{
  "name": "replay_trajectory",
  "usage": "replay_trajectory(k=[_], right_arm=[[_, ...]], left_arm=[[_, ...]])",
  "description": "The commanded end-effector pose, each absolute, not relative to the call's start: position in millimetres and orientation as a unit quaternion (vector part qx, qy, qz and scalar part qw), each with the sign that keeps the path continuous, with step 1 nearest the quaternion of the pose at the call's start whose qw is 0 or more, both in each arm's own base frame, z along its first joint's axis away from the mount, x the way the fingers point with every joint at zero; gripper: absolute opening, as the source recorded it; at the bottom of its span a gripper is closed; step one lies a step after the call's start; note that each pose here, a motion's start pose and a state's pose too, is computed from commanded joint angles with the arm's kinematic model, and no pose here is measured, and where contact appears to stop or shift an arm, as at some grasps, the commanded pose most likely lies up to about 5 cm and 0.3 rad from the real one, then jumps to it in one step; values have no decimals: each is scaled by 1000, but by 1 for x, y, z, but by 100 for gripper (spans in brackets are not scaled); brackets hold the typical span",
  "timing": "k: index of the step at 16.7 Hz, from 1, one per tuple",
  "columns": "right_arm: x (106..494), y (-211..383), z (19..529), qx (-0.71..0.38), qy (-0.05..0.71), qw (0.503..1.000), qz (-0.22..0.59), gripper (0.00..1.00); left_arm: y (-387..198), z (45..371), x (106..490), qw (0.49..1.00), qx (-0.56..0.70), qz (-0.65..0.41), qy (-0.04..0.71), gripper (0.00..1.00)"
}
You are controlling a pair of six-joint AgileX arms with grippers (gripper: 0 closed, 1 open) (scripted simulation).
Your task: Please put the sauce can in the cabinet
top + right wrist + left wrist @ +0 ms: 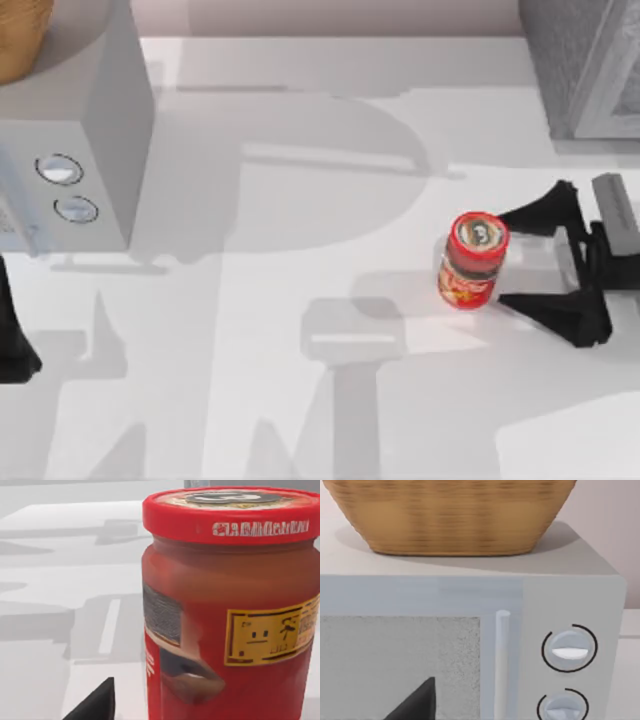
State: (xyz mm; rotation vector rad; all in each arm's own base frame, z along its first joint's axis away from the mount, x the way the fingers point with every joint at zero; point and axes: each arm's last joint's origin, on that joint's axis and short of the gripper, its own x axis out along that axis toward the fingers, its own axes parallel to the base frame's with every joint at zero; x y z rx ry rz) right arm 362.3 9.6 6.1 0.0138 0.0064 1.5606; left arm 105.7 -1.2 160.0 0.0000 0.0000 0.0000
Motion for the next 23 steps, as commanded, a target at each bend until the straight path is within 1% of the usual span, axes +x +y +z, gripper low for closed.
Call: replay_trajectory(k=[1,8,18,23], right_arm=[[367,12,3,11,15,720,694,100],[370,23,6,1,7,710,704,100],[364,66,6,5,4,711,703,100],[363,70,6,6,3,711,703,100]], left_arm=[[-1,160,106,1000,0,0,0,100],[-1,160,106,1000,0,0,0,100],[-1,160,106,1000,0,0,0,100],[-1,160,106,1000,0,0,0,100]])
